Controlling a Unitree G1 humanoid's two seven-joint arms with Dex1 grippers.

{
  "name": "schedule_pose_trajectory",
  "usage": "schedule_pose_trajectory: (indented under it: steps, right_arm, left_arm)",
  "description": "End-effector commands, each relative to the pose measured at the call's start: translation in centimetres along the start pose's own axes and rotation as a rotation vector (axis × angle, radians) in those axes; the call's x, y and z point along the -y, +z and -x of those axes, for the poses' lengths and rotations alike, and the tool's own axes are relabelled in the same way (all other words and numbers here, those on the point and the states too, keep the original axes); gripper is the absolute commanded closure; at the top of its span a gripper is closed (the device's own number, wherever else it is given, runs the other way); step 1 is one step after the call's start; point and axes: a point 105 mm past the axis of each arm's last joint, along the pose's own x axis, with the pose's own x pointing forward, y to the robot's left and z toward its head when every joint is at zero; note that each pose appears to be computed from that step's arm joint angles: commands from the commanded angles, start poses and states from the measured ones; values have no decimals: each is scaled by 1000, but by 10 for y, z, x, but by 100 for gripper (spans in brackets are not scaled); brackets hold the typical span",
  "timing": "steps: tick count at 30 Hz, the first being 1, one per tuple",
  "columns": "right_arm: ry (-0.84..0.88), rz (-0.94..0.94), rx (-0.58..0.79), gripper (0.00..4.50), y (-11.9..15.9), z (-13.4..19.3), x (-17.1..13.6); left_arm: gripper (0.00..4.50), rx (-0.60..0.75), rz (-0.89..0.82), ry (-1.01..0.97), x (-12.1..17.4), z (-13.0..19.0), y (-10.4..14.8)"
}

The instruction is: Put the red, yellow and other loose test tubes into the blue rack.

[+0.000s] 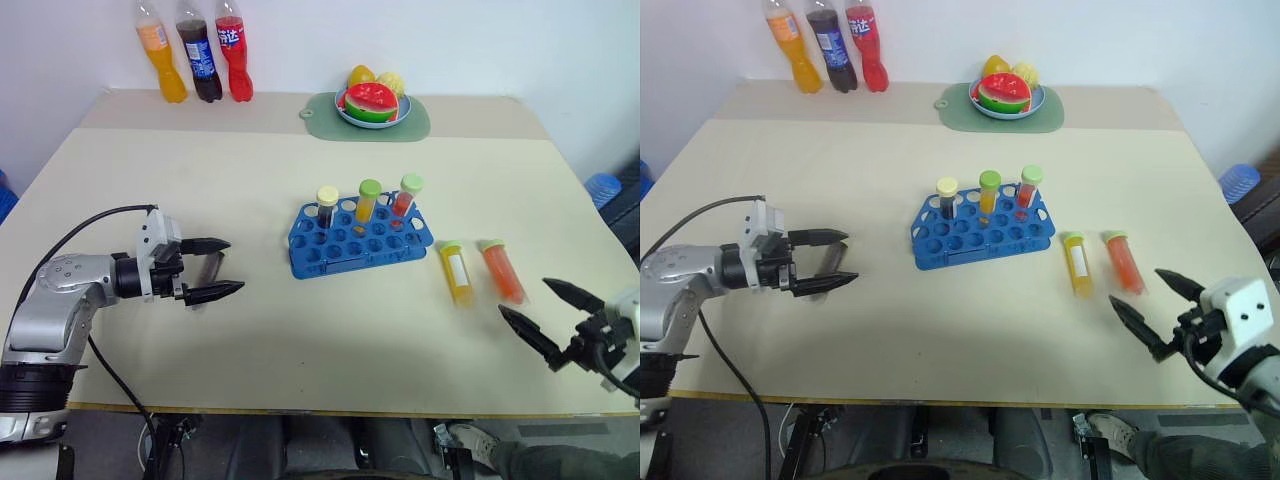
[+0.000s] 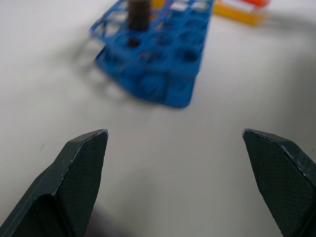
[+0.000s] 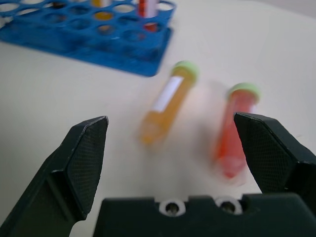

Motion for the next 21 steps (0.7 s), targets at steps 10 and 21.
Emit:
schedule_pose_trajectory:
  steps: [10,21]
  right_arm:
    - [-76,-127,-398,0,17,-49,58]
    - [-19,-340,-573,0,14,-92,69]
  left_arm:
    - [1,85,-231,-225,42,-39,42]
    - [1,86,-240,-347,65,-45,50]
